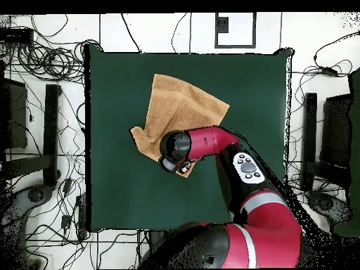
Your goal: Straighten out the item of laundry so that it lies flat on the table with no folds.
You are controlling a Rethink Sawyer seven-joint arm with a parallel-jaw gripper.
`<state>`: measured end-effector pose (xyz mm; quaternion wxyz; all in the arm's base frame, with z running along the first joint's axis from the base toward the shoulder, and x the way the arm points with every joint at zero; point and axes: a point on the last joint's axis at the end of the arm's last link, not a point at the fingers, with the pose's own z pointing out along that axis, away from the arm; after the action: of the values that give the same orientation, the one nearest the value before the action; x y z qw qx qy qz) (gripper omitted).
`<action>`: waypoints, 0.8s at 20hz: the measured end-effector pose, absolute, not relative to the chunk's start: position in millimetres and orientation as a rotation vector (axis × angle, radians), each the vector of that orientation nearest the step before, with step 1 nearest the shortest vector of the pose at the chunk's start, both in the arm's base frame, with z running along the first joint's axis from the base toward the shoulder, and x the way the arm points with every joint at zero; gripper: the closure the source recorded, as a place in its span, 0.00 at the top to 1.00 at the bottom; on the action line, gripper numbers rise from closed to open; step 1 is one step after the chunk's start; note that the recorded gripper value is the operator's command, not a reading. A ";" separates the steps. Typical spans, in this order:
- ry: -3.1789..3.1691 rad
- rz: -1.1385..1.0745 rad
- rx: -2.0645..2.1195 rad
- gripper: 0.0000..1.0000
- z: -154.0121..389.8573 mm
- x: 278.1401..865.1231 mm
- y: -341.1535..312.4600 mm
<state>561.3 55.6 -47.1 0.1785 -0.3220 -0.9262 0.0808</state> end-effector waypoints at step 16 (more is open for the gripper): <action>-2.601 0.221 -0.934 1.00 -47.3 562.8 49.3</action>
<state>562.8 49.3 -47.3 0.1837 -0.3312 -0.9222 0.0785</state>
